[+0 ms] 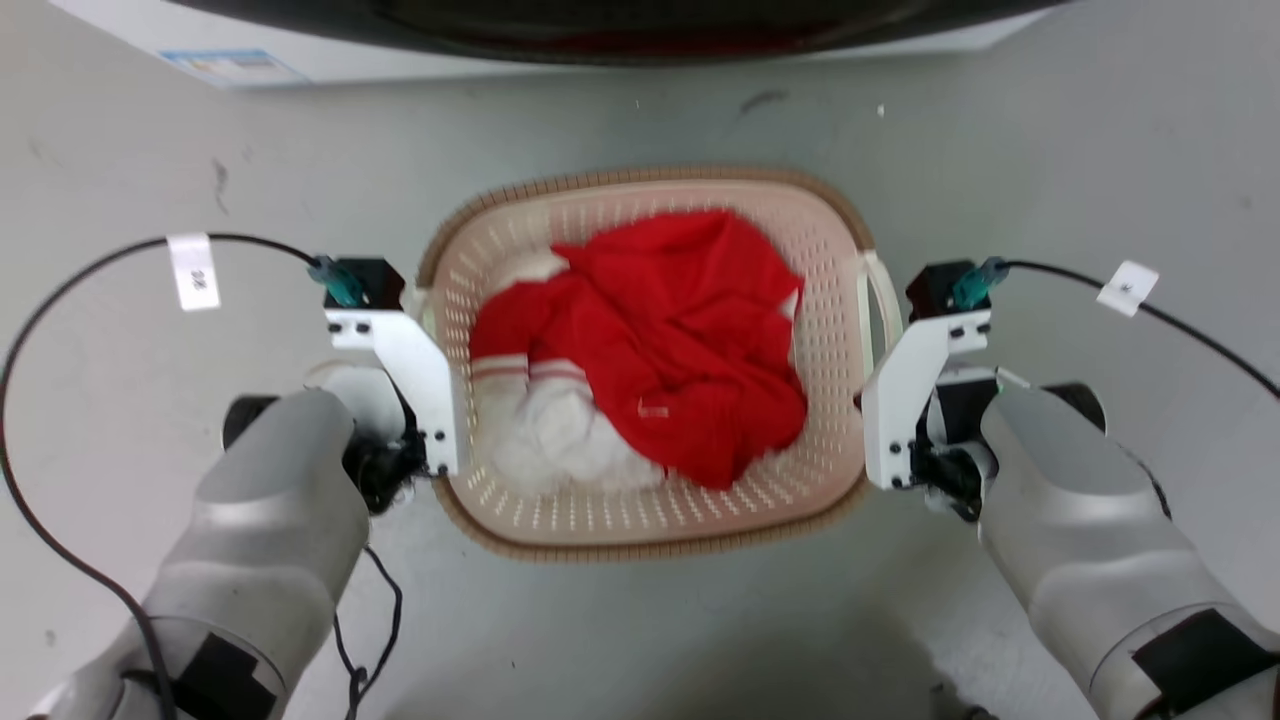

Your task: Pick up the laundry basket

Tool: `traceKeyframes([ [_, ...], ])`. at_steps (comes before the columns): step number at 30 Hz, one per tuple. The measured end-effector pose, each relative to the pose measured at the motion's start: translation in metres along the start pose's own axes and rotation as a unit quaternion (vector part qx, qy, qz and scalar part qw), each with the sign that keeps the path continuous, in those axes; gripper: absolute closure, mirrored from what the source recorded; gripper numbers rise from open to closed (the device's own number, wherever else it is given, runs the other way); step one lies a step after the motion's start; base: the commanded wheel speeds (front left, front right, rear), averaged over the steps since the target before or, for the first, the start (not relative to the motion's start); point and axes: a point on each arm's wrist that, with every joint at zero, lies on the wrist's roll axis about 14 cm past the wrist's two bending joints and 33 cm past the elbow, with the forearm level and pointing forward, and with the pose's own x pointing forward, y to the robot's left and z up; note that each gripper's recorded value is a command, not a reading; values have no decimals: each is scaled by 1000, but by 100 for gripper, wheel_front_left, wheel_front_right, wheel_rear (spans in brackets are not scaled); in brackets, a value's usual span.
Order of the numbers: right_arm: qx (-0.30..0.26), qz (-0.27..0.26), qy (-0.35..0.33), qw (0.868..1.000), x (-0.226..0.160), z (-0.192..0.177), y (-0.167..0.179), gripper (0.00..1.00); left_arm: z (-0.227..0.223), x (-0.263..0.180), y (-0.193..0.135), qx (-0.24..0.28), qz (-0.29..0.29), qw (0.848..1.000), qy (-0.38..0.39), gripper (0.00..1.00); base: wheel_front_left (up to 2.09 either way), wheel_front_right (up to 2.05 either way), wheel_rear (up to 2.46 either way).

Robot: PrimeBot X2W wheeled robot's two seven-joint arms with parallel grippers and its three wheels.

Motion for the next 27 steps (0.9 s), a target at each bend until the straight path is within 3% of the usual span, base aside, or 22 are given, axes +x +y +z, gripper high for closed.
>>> traceKeyframes([
  [11,3,-2,52,999,-51,-19,8,100,-11,-52,-26,-9,-9,1000,6,100,0,0,0],
  [27,-7,-8,40,999,-117,-44,19,100,-47,-120,-58,-6,-15,1000,15,100,0,0,0],
])
